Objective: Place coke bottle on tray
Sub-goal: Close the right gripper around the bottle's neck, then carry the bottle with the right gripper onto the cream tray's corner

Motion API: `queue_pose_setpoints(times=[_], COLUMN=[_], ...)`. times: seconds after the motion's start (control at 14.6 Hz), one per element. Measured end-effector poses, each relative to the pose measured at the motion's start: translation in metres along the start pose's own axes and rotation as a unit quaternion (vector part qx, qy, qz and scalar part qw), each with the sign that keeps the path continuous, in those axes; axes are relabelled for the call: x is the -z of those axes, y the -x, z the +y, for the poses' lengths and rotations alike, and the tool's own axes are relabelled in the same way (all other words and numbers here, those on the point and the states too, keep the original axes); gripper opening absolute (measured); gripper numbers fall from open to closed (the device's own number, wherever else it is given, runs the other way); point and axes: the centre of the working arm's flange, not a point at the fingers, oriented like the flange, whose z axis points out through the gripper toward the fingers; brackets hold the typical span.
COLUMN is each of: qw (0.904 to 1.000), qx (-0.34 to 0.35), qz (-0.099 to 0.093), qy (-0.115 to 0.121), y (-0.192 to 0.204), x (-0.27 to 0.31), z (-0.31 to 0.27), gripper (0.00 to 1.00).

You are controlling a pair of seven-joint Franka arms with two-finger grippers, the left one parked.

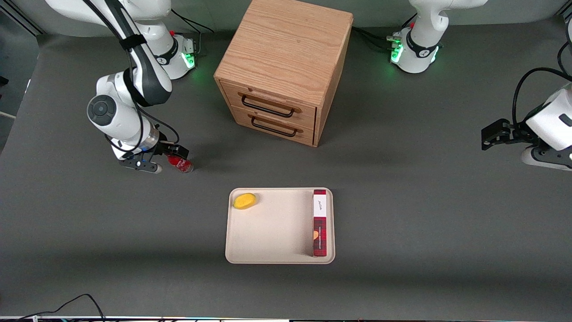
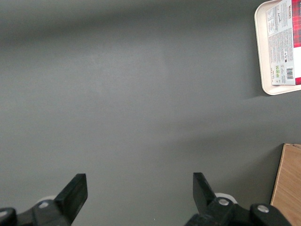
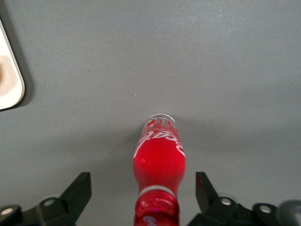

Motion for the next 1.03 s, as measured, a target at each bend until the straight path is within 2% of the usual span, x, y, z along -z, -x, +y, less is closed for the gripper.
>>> queue_pose_setpoints(times=[0.07, 0.34, 0.41, 0.82, 1.03], qw=[1.0, 0.9995, 0.9994, 0.9992, 0.9978], qx=[0.003, 0.021, 0.024, 0.029, 0.04], qz=[0.001, 0.011, 0.014, 0.013, -0.013], qy=[0.002, 0.018, 0.02, 0.025, 0.05], y=[-0.001, -0.002, -0.002, -0.002, -0.008], x=[-0.002, -0.001, 0.0, 0.004, 0.056], z=[0.0, 0.001, 0.001, -0.001, -0.005], gripper=[0.97, 0.58, 0.46, 0.46, 0.46])
